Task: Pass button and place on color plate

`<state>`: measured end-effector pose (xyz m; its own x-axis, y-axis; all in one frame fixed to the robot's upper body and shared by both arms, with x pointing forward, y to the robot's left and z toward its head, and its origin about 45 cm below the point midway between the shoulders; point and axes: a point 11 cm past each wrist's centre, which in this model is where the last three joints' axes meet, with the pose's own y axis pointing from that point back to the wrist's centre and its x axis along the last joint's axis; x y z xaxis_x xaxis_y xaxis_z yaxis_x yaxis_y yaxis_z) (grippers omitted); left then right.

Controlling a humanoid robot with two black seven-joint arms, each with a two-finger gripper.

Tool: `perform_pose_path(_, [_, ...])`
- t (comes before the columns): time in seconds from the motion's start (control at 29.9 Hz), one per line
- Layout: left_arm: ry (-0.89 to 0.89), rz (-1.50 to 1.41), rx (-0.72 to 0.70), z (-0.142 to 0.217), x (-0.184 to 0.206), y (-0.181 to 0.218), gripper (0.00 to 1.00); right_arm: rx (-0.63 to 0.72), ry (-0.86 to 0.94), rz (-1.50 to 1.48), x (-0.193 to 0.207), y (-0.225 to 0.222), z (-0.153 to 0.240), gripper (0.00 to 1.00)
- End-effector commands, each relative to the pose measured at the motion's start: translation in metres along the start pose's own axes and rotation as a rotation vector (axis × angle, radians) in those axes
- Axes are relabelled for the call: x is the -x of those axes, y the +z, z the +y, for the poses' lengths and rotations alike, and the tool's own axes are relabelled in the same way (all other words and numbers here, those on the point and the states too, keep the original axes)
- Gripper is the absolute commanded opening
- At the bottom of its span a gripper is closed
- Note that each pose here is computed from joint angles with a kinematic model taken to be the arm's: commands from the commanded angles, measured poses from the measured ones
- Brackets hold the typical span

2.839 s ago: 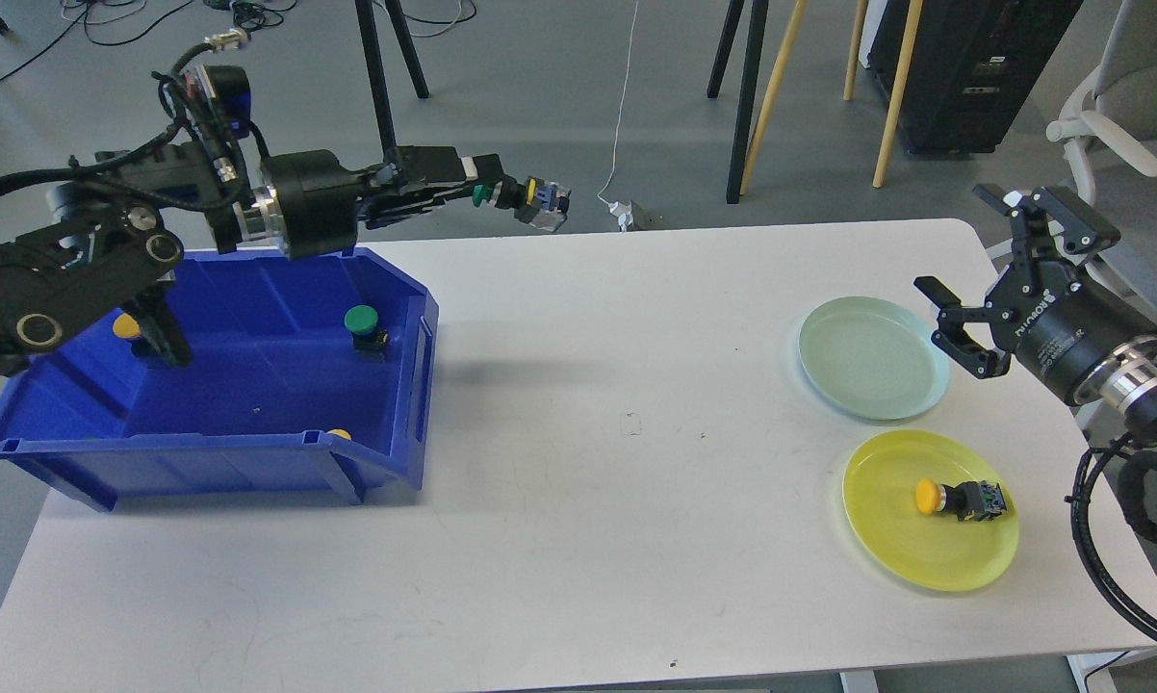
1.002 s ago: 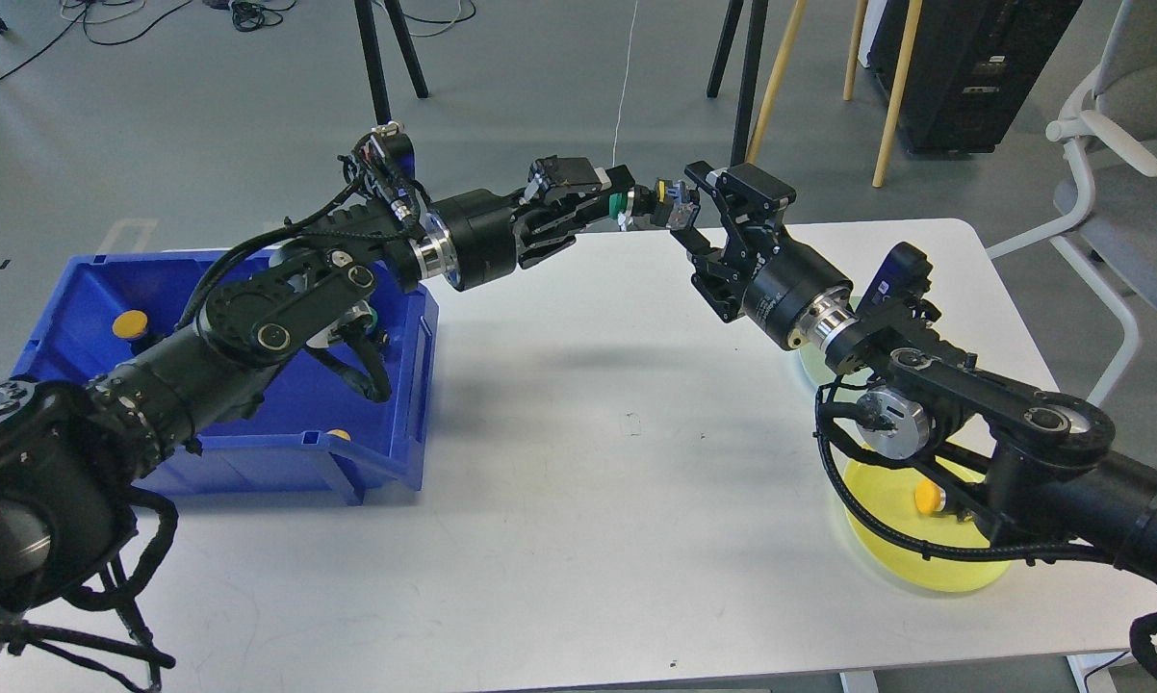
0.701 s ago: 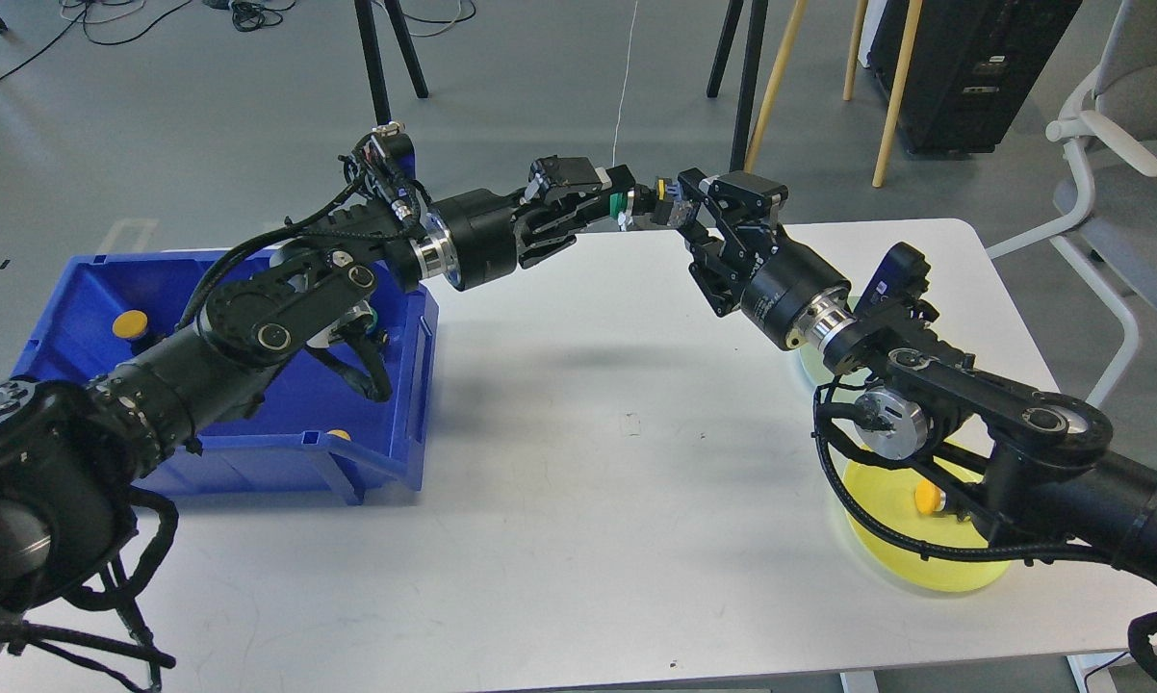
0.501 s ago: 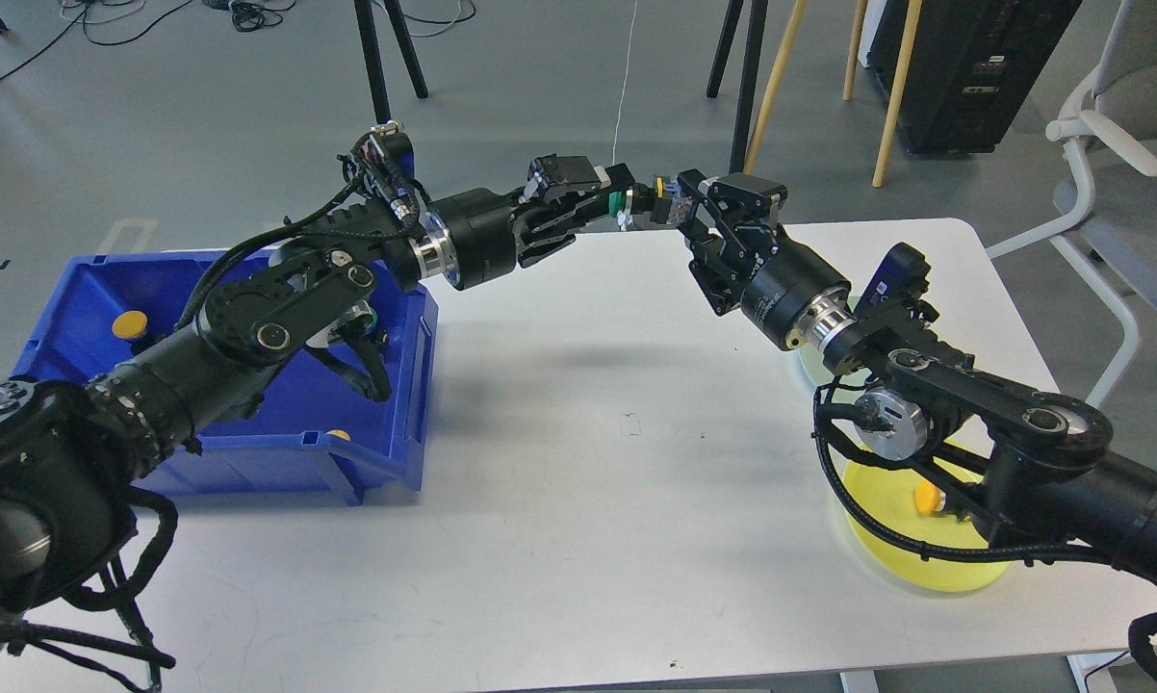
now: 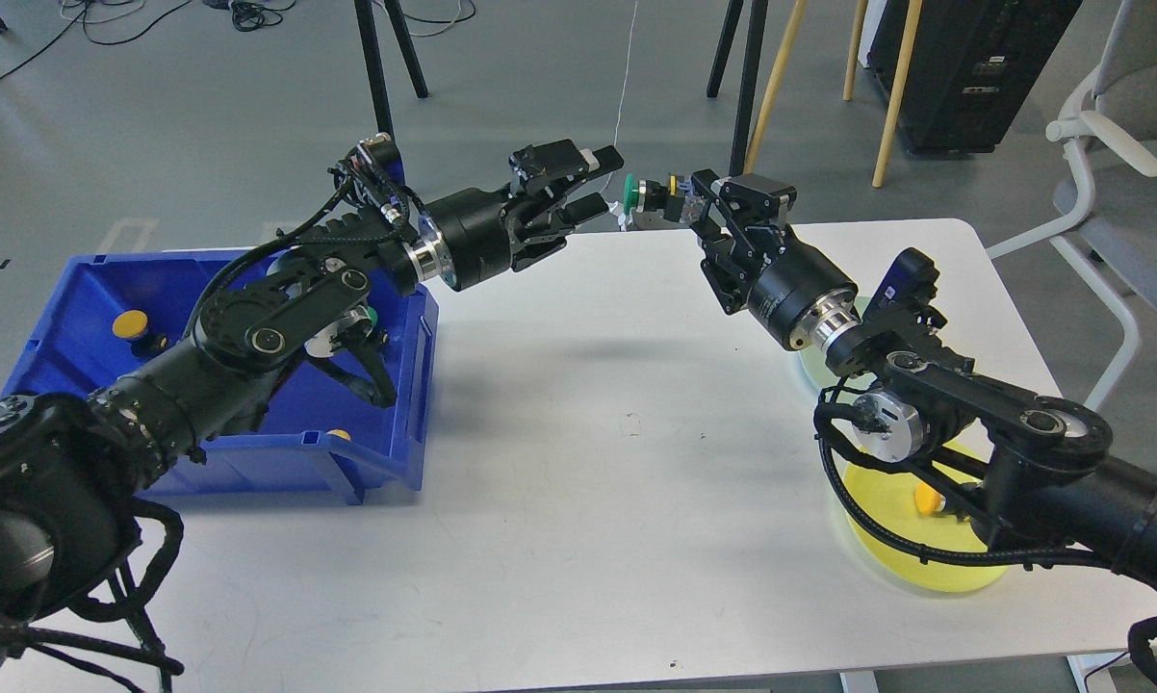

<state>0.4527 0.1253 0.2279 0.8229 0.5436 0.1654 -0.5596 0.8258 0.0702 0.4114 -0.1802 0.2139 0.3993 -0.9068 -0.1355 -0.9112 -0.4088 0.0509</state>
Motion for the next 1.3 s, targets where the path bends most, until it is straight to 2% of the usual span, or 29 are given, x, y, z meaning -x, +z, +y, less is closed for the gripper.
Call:
perform_pose_path(0.0, [0.001, 0.003, 0.000, 0.000, 0.000, -0.001, 0.80, 0.042, 0.230, -0.048, -0.033, 0.011, 0.009, 0.00])
perform_pose_path(0.07, [0.002, 0.007, -0.001, 0.001, 0.001, -0.002, 0.80, 0.152, 0.452, -0.141, -0.064, 0.032, 0.021, 0.00])
perform_pose_path(0.13, [0.003, 0.009, -0.002, 0.001, 0.001, -0.003, 0.80, 0.238, 0.524, -0.283, -0.075, 0.049, 0.028, 0.00])
perform_pose_path(0.37, [0.008, 0.019, -0.001, 0.002, 0.001, -0.005, 0.80, 0.381, 0.682, -0.469, -0.105, 0.087, 0.049, 0.00])
perform_pose_path(0.57, [0.008, 0.020, -0.002, 0.002, 0.001, -0.005, 0.80, 0.403, 0.719, -0.503, -0.103, 0.100, 0.044, 0.01])
perform_pose_path(0.7, [0.008, 0.020, -0.002, 0.002, 0.001, -0.005, 0.80, 0.389, 0.730, -0.526, -0.107, 0.096, 0.043, 0.20])
perform_pose_path(0.8, [0.009, 0.021, -0.001, 0.002, 0.001, -0.005, 0.80, 0.379, 0.741, -0.545, -0.110, 0.095, 0.044, 0.47])
perform_pose_path(0.9, [0.008, 0.021, 0.000, 0.002, 0.001, -0.005, 0.80, 0.365, 0.758, -0.573, -0.114, 0.094, 0.047, 0.64])
perform_pose_path(1.1, [0.017, 0.038, 0.007, 0.003, 0.000, -0.005, 0.81, 0.354, 0.786, -0.611, -0.121, 0.097, 0.056, 0.75])
perform_pose_path(1.24, [0.020, 0.041, 0.010, 0.003, 0.000, -0.004, 0.81, 0.350, 0.760, -0.617, -0.114, 0.095, 0.054, 0.93])
perform_pose_path(1.27, [0.022, 0.047, 0.012, 0.003, 0.000, -0.005, 0.81, 0.342, 0.742, -0.616, -0.109, 0.091, 0.051, 0.94])
